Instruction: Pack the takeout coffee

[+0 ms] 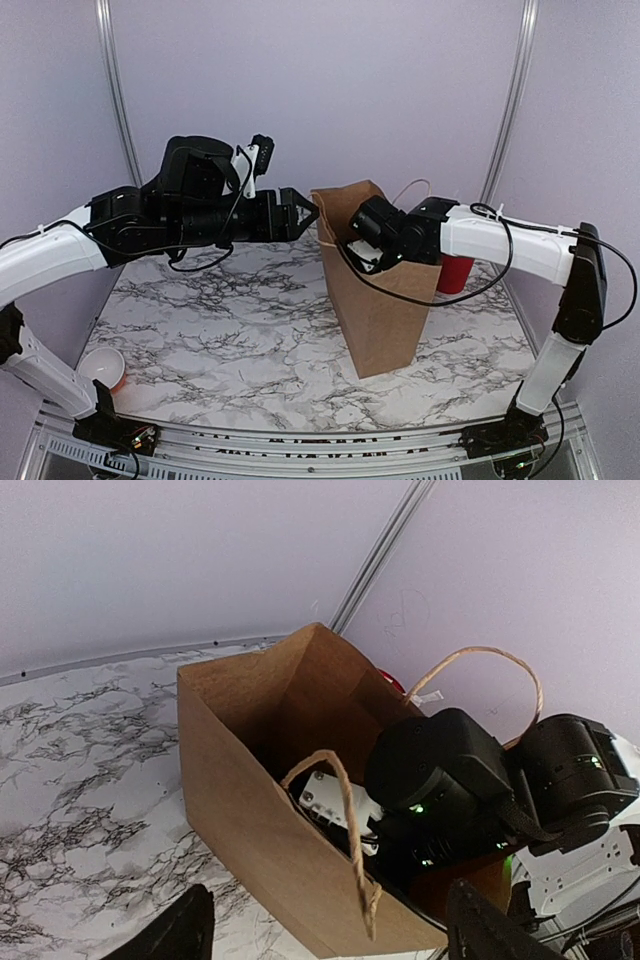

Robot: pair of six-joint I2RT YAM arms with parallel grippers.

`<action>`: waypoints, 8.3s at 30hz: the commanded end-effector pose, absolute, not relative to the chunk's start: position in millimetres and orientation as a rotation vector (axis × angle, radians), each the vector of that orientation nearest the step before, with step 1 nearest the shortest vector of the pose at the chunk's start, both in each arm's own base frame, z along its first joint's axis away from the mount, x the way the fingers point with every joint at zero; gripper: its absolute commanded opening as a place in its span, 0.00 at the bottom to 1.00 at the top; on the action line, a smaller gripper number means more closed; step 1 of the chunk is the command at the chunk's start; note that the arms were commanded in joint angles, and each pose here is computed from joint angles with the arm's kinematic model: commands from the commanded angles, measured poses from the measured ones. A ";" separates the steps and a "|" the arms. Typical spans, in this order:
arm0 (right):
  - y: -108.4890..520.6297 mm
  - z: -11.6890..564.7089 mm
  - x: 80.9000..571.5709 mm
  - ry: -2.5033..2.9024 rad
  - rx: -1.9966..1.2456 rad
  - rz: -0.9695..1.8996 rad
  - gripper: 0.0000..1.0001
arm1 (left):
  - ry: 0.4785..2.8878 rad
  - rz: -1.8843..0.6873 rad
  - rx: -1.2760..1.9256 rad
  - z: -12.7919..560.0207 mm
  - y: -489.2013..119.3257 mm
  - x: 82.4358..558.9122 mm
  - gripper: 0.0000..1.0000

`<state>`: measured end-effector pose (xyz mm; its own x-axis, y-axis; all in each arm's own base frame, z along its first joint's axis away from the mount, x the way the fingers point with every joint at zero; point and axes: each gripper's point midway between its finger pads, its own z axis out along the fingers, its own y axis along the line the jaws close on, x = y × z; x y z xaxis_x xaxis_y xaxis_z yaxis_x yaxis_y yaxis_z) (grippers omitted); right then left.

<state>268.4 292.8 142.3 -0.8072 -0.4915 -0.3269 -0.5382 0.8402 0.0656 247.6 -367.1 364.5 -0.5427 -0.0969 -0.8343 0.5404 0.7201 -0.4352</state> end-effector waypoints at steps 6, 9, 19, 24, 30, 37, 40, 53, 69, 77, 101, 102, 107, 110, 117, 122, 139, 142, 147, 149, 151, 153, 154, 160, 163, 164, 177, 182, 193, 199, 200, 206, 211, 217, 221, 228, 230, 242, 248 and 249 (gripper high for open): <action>292.8 129.5 252.0 2.765 -0.882 0.178 0.60 | 2.048 -0.807 0.421 355.3 -390.1 256.6 0.55; 295.0 130.8 248.2 2.763 -0.904 0.191 0.60 | 2.017 -0.839 0.413 369.5 -393.0 257.0 0.28; 319.4 145.3 237.3 2.734 -0.998 0.235 0.59 | 1.942 -0.856 0.343 400.6 -365.4 249.7 0.00; 325.1 146.2 235.1 2.736 -1.017 0.246 0.59 | 1.934 -0.835 0.319 400.7 -353.0 248.0 0.00; 335.3 153.5 231.7 2.724 -1.040 0.291 0.59 | 1.972 -0.847 0.379 384.1 -367.4 243.8 0.00; 341.3 137.8 216.2 2.748 -1.088 0.255 0.59 | 1.998 -0.850 0.419 372.1 -381.2 240.3 0.00; 337.6 132.9 214.6 2.760 -1.077 0.243 0.59 | 1.988 -0.846 0.419 375.1 -379.4 240.3 0.00; 332.2 122.4 212.5 2.772 -1.062 0.222 0.59 | 1.980 -0.855 0.414 380.0 -377.2 238.9 0.00; 330.8 111.5 209.7 2.784 -1.058 0.230 0.59 | 1.991 -0.889 0.420 379.0 -380.5 234.7 0.00; 330.4 106.2 208.5 2.788 -1.057 0.236 0.59 | 1.997 -0.896 0.415 377.4 -379.0 233.0 0.00; 334.7 105.6 211.6 2.771 -1.048 0.252 0.59 | 1.957 -0.907 0.381 399.8 -357.8 224.6 0.00; 334.7 104.7 211.1 2.772 -1.047 0.257 0.59 | 1.958 -0.907 0.382 399.5 -358.2 224.6 0.00; 334.2 101.3 209.0 2.777 -1.036 0.271 0.59 | 1.970 -0.906 0.377 394.7 -359.1 224.3 0.00; 333.8 99.8 208.4 2.779 -1.033 0.271 0.61 | 1.969 -0.905 0.373 395.3 -358.8 224.1 0.00; 332.6 96.9 207.9 2.785 -1.018 0.276 0.65 | 1.970 -0.906 0.381 395.1 -361.2 224.6 0.00; 332.0 94.6 206.6 2.788 -1.015 0.280 0.69 | 1.967 -0.903 0.385 395.7 -362.0 225.1 0.00; 332.9 102.6 209.2 2.769 -1.007 0.283 0.88 | 1.971 -0.915 0.400 395.7 -368.7 224.4 0.00; 334.9 108.6 210.9 2.760 -1.001 0.290 0.91 | 1.971 -0.916 0.401 395.9 -368.7 224.1 0.00; 337.4 122.2 215.7 2.737 -0.986 0.289 0.95 | 1.973 -0.916 0.406 394.8 -369.4 223.9 0.00; 338.3 127.8 217.2 2.728 -0.981 0.290 0.96 | 1.973 -0.919 0.405 394.9 -369.4 223.4 0.00; 340.5 133.6 219.2 2.717 -0.976 0.297 0.97 | 1.973 -0.920 0.404 394.9 -369.2 223.2 0.00; 341.9 139.4 220.3 2.708 -0.970 0.307 1.00 | 1.974 -0.920 0.404 394.7 -369.1 223.4 0.00; 342.9 142.2 220.7 2.703 -0.968 0.313 1.00 | 1.974 -0.920 0.405 394.7 -368.9 223.2 0.00; 346.5 159.1 225.2 2.672 -0.944 0.331 1.00 | 1.978 -0.923 0.409 393.1 -369.6 222.7 0.00; 348.1 166.8 227.3 2.656 -0.927 0.344 1.00 | 1.985 -0.923 0.408 390.3 -370.4 222.8 0.00; 348.7 168.3 228.1 2.652 -0.921 0.347 1.00 | 1.985 -0.925 0.407 390.6 -370.4 222.5 0.00; 357.4 199.0 240.4 2.565 -0.847 0.397 1.00 | 1.989 -0.924 0.414 388.5 -373.0 221.0 0.00; 358.4 209.6 244.8 2.534 -0.825 0.401 1.00 | 1.989 -0.924 0.416 388.7 -373.4 219.8 0.00; 360.1 229.0 250.7 2.485 -0.802 0.410 1.00 | 1.980 -0.895 0.399 390.6 -368.6 222.7 0.00; 365.7 244.3 254.8 2.441 -0.782 0.445 1.00 | 1.966 -0.868 0.388 394.3 -364.6 225.9 0.00; 366.6 246.7 255.2 2.435 -0.778 0.450 1.00 | 1.968 -0.863 0.389 393.6 -364.7 226.4 0.00; 370.3 258.4 257.9 2.400 -0.763 0.478 1.00 | 1.974 -0.843 0.382 389.5 -362.7 228.1 0.00; 377.9 283.7 259.9 2.341 -0.755 0.530 1.00 | 1.965 -0.825 0.375 391.2 -359.7 230.0 0.00; 388.4 300.6 261.8 2.298 -0.744 0.585 1.00 | 1.953 -0.807 0.374 395.5 -356.7 232.9 0.00; 389.9 308.0 262.8 2.276 -0.725 0.602 1.00 | 1.952 -0.800 0.364 396.1 -353.3 234.2 0.00; 390.3 335.7 264.9 2.212 -0.698 0.634 1.00 | 1.943 -0.784 0.336 398.6 -342.1 237.1 0.00; 392.0 344.3 266.0 2.195 -0.693 0.646 1.00 | 1.942 -0.784 0.324 399.5 -339.3 239.1 0.00; 395.0 383.3 266.7 2.081 -0.649 0.735 1.00 | 1.940 -0.776 0.280 399.6 -325.3 245.7 0.00; 407.3 408.8 256.4 1.979 -0.676 0.882 1.00 | 1.939 -0.771 0.261 396.9 -316.1 247.8 0.00; 410.6 412.3 253.3 1.959 -0.687 0.917 1.00 | 1.939 -0.770 0.260 396.3 -314.8 248.0 0.00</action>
